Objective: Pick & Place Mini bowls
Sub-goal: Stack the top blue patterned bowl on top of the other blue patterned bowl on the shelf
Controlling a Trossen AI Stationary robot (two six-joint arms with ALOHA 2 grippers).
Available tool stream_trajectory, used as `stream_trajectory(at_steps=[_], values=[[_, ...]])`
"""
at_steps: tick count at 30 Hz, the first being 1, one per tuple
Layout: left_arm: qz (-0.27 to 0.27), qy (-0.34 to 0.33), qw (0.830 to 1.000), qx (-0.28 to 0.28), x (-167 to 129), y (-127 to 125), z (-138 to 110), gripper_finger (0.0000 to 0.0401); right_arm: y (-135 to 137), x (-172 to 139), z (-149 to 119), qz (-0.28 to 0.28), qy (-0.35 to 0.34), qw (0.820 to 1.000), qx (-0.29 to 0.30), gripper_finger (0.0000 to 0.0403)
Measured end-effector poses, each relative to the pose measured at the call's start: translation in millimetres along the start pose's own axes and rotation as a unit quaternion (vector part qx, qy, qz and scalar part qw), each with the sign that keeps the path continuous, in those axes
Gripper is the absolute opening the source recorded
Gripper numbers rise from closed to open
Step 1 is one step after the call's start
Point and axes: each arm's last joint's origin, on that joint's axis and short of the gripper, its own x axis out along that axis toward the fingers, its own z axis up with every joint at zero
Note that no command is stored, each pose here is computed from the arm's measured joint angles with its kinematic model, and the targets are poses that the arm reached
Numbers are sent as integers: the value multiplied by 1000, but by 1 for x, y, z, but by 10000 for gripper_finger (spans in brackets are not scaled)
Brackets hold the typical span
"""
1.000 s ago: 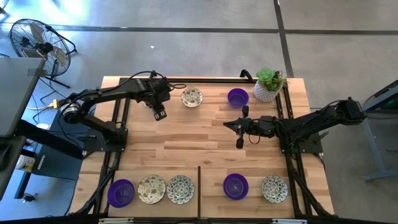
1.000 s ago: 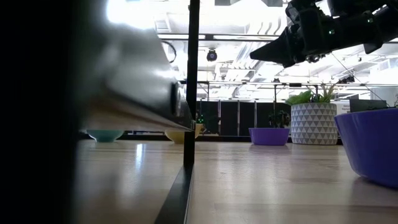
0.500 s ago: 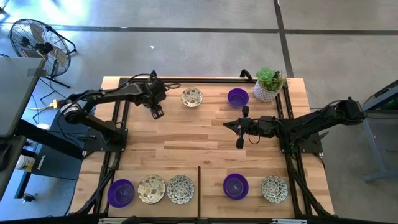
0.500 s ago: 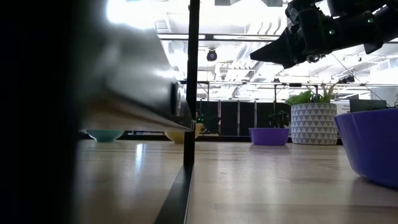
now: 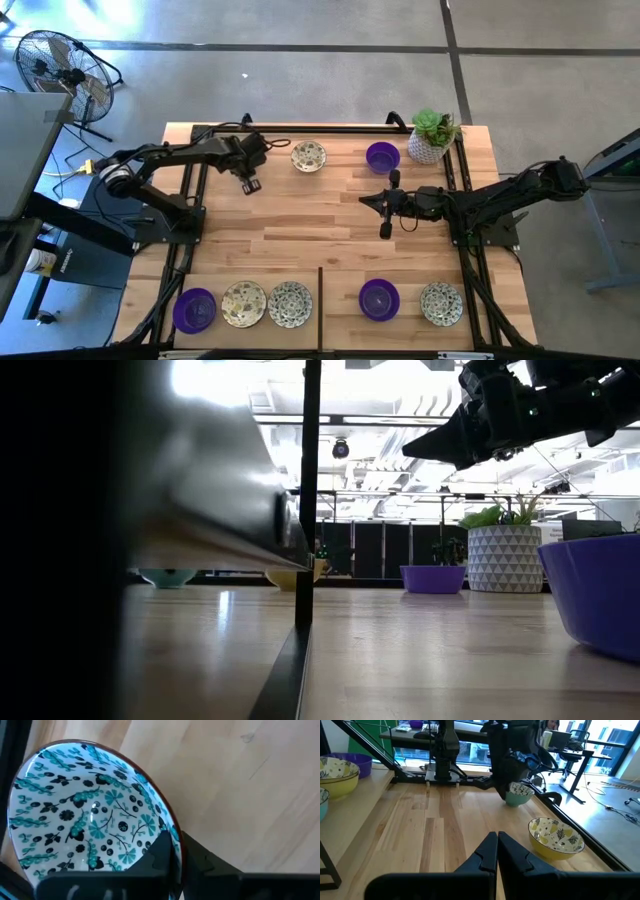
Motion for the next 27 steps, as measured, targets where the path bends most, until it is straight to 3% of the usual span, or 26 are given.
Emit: stream_trajectory(at_steps=[4, 9, 17, 21, 27], values=[[-18, 23, 1000, -7, -15, -5, -8, 21, 0, 0, 0, -6, 0, 1000, -4, 0], [-54, 3, 998, -9, -48, -29, -10, 8, -1, 0, 0, -11, 1, 1000, -8, 0], [-133, -25, 991, -1, -80, -95, -21, 10, -1, 0, 0, -11, 1, 1000, -11, 0], [-131, -36, 991, 14, -85, -127, -28, 8, -1, 0, 0, -11, 1, 1000, -11, 0], [-137, -70, 988, 8, -91, -156, -34, 8, -1, 0, 0, -11, 1, 1000, -9, 0]])
